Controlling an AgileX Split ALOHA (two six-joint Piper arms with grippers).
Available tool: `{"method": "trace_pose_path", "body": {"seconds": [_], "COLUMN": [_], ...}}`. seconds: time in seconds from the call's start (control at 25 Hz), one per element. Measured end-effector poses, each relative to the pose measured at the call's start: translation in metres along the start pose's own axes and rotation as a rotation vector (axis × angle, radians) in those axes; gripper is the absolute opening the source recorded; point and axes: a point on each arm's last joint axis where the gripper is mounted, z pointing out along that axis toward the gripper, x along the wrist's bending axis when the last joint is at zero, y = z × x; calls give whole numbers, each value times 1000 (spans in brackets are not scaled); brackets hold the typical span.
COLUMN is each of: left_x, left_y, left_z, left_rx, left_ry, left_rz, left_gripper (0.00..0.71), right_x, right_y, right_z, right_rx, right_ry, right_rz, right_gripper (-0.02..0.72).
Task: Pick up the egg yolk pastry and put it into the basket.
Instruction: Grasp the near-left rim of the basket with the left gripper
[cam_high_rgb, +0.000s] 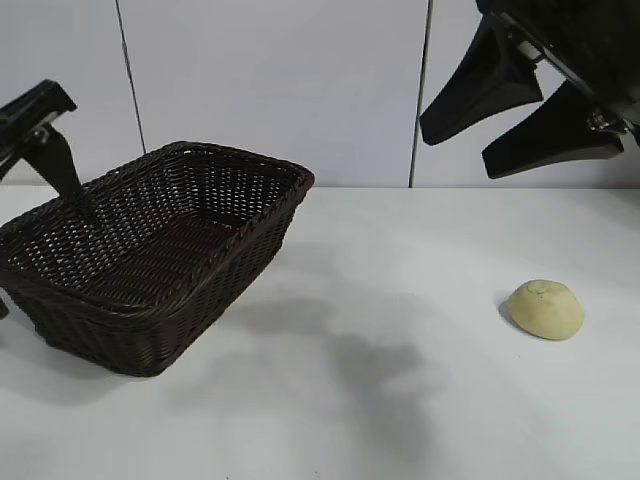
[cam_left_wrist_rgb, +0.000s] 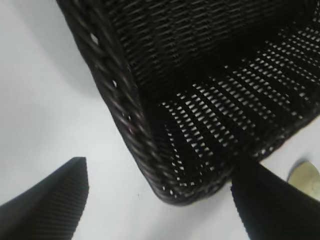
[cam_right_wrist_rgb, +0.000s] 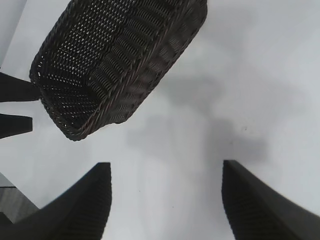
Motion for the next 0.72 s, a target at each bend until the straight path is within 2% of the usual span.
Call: {"method": "trace_pose_path", "body": {"seconds": [0.32, 0.64, 0.72], "left_x": [6, 7, 7], "left_y": [15, 21, 21], "left_z": [37, 48, 49], "left_rx": [-34, -71, -74], "left_ry": [43, 34, 33], "left_rz": [-41, -53, -54], "left_gripper": [571, 570, 547], "right_x": [-1, -1, -1], "right_y": [-1, -1, -1], "right_z": [0, 0, 0], "right_rx": [6, 7, 7], "right_ry": [-11, -13, -13], "right_rz": [-16, -20, -20], "right_gripper": [464, 464, 464]}}
